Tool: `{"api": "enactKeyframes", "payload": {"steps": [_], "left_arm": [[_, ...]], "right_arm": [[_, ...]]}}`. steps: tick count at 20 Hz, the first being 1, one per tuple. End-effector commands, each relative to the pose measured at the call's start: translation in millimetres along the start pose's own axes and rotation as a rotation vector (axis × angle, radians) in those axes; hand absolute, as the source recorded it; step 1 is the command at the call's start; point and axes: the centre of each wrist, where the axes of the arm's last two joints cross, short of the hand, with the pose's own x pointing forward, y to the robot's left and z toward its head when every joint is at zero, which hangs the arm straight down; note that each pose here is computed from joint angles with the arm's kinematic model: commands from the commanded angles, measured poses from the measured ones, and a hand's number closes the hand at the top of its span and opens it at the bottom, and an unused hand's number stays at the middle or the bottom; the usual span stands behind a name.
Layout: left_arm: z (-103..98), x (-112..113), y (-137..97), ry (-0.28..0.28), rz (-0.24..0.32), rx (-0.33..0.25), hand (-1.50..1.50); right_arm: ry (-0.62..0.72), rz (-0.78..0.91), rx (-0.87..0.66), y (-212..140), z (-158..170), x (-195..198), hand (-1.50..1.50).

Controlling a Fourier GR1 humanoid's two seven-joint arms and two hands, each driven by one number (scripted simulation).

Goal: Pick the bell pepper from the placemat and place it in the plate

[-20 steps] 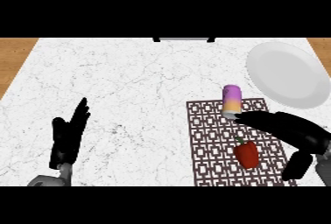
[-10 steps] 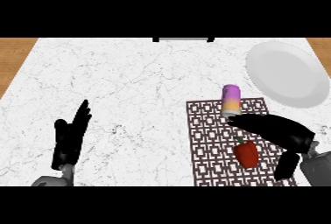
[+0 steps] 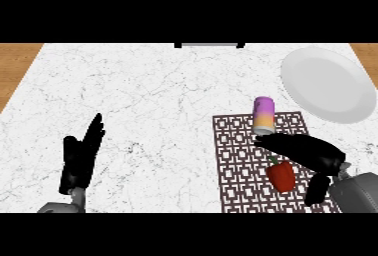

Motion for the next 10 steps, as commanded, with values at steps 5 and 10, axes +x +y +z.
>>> {"api": "enactKeyframes", "payload": {"steps": [5,10], "left_arm": [[-3,-9,3,0.012,0.016,-0.001,0.0],[2,1,-5,0.004,0.01,0.003,0.0]], "right_arm": [[0.025,0.012,0.018,17,-23,-3,-1.5],[-0.007,0.082,0.031,12,-9,-11,1.5]]}}
